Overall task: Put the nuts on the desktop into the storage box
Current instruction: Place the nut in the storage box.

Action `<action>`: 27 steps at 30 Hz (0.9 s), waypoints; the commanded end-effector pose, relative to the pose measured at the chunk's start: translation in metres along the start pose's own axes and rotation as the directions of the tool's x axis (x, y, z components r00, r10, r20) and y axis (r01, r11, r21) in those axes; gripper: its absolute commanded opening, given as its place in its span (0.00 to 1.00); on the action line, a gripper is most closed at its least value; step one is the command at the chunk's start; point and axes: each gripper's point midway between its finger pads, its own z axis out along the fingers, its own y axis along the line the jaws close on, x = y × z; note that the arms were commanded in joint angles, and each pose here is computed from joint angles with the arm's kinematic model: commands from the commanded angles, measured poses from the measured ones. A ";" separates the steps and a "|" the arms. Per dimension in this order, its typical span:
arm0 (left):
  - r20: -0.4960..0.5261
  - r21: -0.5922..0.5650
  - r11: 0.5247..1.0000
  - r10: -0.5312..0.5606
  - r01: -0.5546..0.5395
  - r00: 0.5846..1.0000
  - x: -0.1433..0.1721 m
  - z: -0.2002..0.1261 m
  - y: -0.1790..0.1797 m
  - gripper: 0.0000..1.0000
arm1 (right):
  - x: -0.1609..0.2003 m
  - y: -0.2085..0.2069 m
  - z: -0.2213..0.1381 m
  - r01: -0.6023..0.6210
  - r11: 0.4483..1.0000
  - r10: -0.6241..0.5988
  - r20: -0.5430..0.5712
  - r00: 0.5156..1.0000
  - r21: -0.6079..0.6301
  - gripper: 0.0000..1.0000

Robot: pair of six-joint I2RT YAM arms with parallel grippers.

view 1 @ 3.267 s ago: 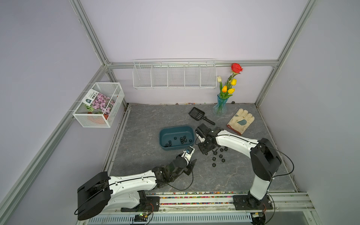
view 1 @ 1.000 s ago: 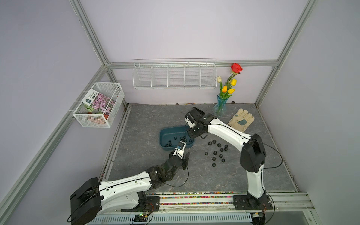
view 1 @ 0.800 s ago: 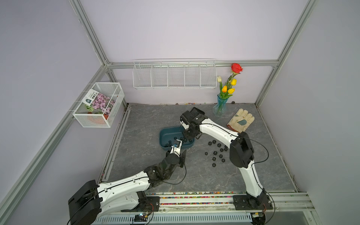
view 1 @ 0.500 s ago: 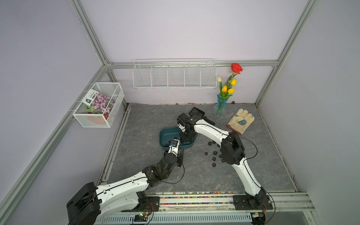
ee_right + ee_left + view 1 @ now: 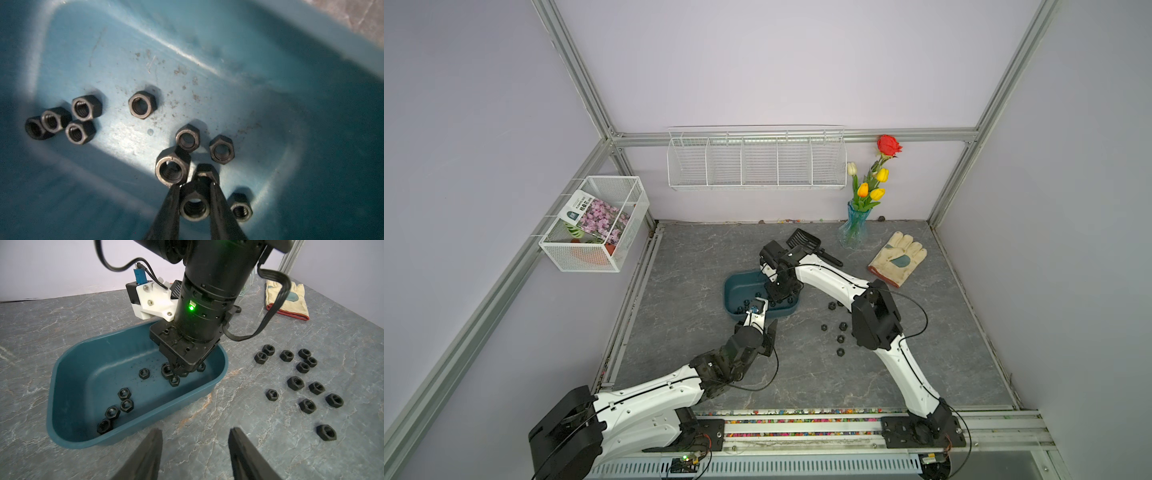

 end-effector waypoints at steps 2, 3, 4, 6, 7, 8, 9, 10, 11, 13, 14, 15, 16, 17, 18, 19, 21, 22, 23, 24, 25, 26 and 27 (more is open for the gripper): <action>-0.005 0.009 1.000 0.008 -0.008 1.000 0.004 0.001 0.000 0.56 | 0.013 0.000 0.019 0.010 1.000 -0.010 -0.062 0.998 0.000 0.28; -0.006 0.009 1.000 0.011 -0.010 1.000 0.005 0.001 0.000 0.56 | 0.014 0.000 0.020 0.010 1.000 -0.010 -0.064 0.998 0.000 0.30; -0.006 0.010 1.000 0.010 -0.010 1.000 0.005 0.001 0.000 0.56 | 0.014 0.000 0.020 0.011 1.000 -0.011 -0.063 0.998 -0.001 0.31; -0.006 0.011 1.000 0.009 -0.009 1.000 0.005 0.001 0.000 0.56 | 0.014 0.000 0.020 0.009 1.000 -0.009 -0.064 0.998 0.000 0.33; -0.006 0.011 1.000 0.008 -0.008 1.000 0.005 0.001 0.000 0.56 | 0.014 0.000 0.020 0.010 1.000 -0.010 -0.065 0.998 0.000 0.33; -0.006 0.011 1.000 0.008 -0.008 1.000 0.005 0.001 0.000 0.56 | 0.015 0.000 0.021 0.011 1.000 -0.011 -0.068 0.998 0.000 0.34; -0.005 0.013 1.000 0.008 -0.008 1.000 0.005 0.000 0.000 0.56 | 0.015 0.000 0.021 0.010 1.000 -0.010 -0.067 0.998 0.000 0.35; -0.005 0.013 1.000 0.007 -0.007 1.000 0.005 0.000 0.000 0.56 | 0.015 0.000 0.021 0.011 1.000 -0.011 -0.068 0.998 0.000 0.36; -0.005 0.013 1.000 0.008 -0.008 1.000 0.006 0.000 0.000 0.56 | 0.015 0.000 0.021 0.011 1.000 -0.011 -0.067 0.998 0.001 0.36; -0.006 0.014 1.000 0.008 -0.008 1.000 0.006 0.000 0.000 0.56 | 0.015 0.000 0.020 0.011 1.000 -0.011 -0.069 0.998 0.001 0.36; -0.006 0.013 1.000 0.008 -0.008 1.000 0.005 0.000 0.000 0.56 | 0.015 0.000 0.020 0.011 1.000 -0.011 -0.068 0.998 0.000 0.37; -0.006 0.015 1.000 0.007 -0.007 1.000 0.005 0.000 0.000 0.56 | 0.014 0.000 0.019 0.011 1.000 -0.011 -0.065 0.998 0.001 0.37; -0.006 0.017 1.000 0.009 -0.009 1.000 0.005 -0.001 0.000 0.56 | 0.013 0.000 0.017 0.011 1.000 -0.011 -0.062 0.998 -0.001 0.38; -0.009 0.020 1.000 0.011 -0.011 1.000 0.005 -0.001 -0.001 0.56 | 0.013 0.000 0.016 0.011 1.000 -0.011 -0.060 0.998 -0.001 0.38; -0.010 0.024 1.000 0.012 -0.011 1.000 0.004 -0.001 -0.002 0.56 | 0.012 0.001 0.013 0.012 1.000 -0.012 -0.055 0.998 -0.002 0.38; -0.011 0.029 0.999 0.016 -0.016 1.000 0.004 -0.001 -0.003 0.56 | 0.011 0.001 0.010 0.012 1.000 -0.012 -0.049 0.999 0.000 0.39; -0.011 0.035 0.999 0.020 -0.019 1.000 0.002 -0.001 -0.004 0.56 | 0.009 0.001 0.005 0.013 1.000 -0.013 -0.037 0.999 0.000 0.39; -0.012 0.039 0.999 0.024 -0.024 1.000 0.002 -0.002 -0.005 0.56 | 0.007 0.001 0.001 0.015 1.000 -0.015 -0.029 0.999 0.000 0.39; -0.012 0.044 0.999 0.028 -0.028 1.000 0.001 -0.002 -0.006 0.56 | 0.006 0.002 -0.002 0.017 1.000 -0.017 -0.023 1.000 -0.002 0.40; -0.013 0.048 0.998 0.032 -0.031 0.999 0.000 -0.002 -0.007 0.56 | 0.004 0.003 -0.006 0.018 1.000 -0.018 -0.015 1.000 -0.005 0.40; -0.012 0.054 0.998 0.035 -0.034 0.999 -0.002 -0.003 -0.008 0.56 | 0.003 0.003 -0.010 0.018 1.000 -0.018 -0.006 1.000 -0.008 0.40; -0.013 0.059 0.998 0.039 -0.039 0.999 -0.002 -0.003 -0.009 0.56 | 0.002 0.004 -0.014 0.019 1.000 -0.019 0.001 1.000 -0.010 0.41; -0.012 0.064 0.997 0.043 -0.042 0.999 -0.003 -0.004 -0.010 0.56 | 0.000 0.005 -0.019 0.020 1.000 -0.019 0.011 1.000 -0.011 0.41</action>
